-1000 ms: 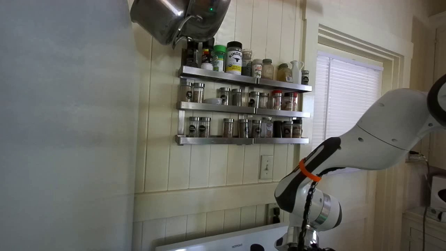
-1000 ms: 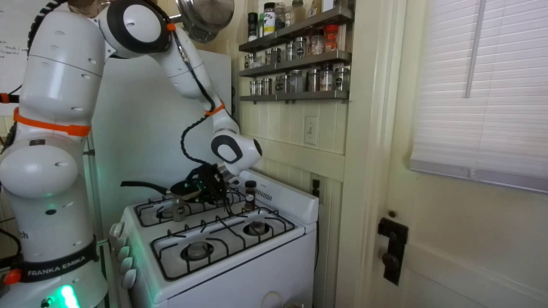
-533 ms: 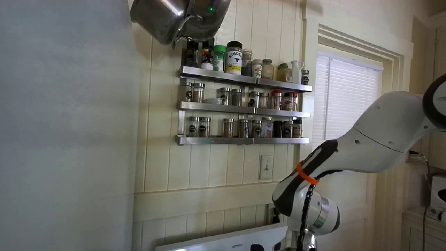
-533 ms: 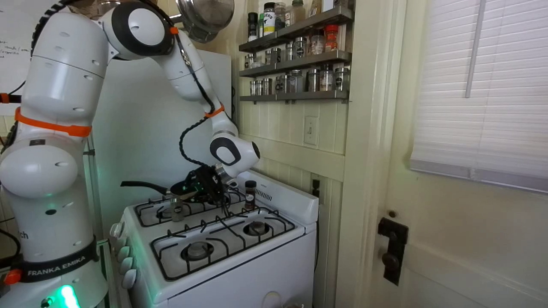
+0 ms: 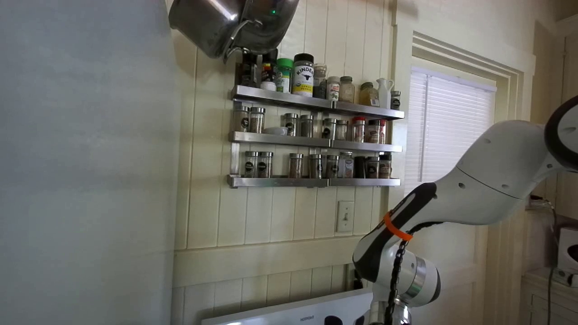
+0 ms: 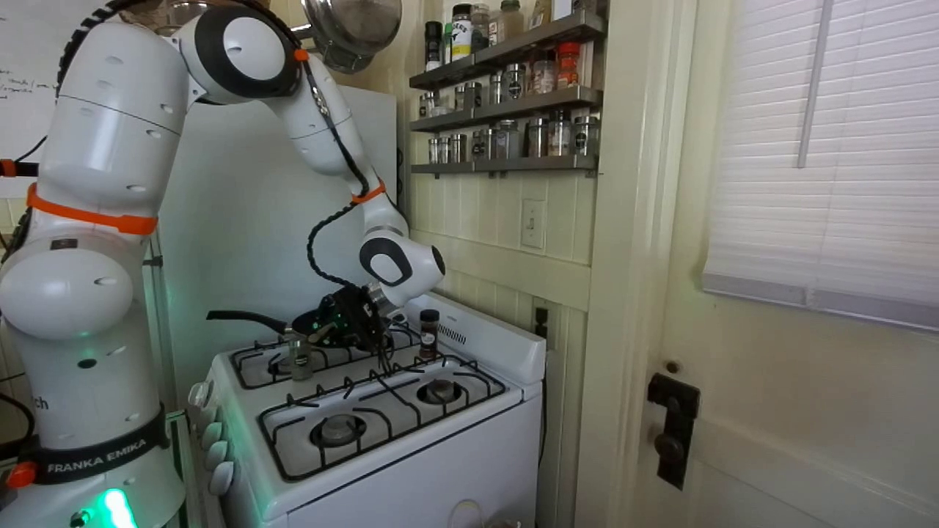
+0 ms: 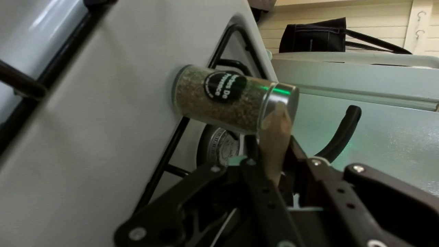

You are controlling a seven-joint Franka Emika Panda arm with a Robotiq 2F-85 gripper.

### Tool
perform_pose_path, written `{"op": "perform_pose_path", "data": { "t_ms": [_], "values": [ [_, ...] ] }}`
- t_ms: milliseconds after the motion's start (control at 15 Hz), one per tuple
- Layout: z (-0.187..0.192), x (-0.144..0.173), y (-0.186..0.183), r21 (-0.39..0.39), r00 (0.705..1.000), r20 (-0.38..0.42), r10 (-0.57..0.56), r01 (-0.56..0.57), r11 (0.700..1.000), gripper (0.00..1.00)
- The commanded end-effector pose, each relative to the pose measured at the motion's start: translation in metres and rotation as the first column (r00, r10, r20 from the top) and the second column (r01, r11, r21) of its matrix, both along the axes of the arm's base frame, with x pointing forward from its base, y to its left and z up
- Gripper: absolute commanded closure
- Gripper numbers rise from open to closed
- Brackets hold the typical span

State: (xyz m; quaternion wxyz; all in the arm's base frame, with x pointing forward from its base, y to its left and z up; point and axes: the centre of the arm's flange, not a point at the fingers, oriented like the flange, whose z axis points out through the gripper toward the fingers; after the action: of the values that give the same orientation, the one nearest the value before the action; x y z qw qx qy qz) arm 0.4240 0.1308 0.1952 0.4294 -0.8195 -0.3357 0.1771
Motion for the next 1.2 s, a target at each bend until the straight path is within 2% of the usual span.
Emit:
{"op": "perform_pose_path", "data": {
  "t_ms": [0,333,600,800,1133],
  "values": [
    [0.009,-0.002,-0.004,0.017,1.0,0.009,-0.016,0.016,1.0,0.95],
    [0.03,0.003,-0.012,0.003,0.999,0.033,-0.037,0.037,0.999,0.95],
    [0.057,0.005,-0.008,-0.037,1.0,0.009,-0.028,0.028,0.999,0.95],
    [0.097,-0.002,0.0,-0.106,0.995,-0.097,-0.01,0.0,0.994,0.95],
    [0.166,-0.022,-0.012,-0.28,0.951,-0.306,-0.035,-0.055,0.958,0.95]
  ]
}}
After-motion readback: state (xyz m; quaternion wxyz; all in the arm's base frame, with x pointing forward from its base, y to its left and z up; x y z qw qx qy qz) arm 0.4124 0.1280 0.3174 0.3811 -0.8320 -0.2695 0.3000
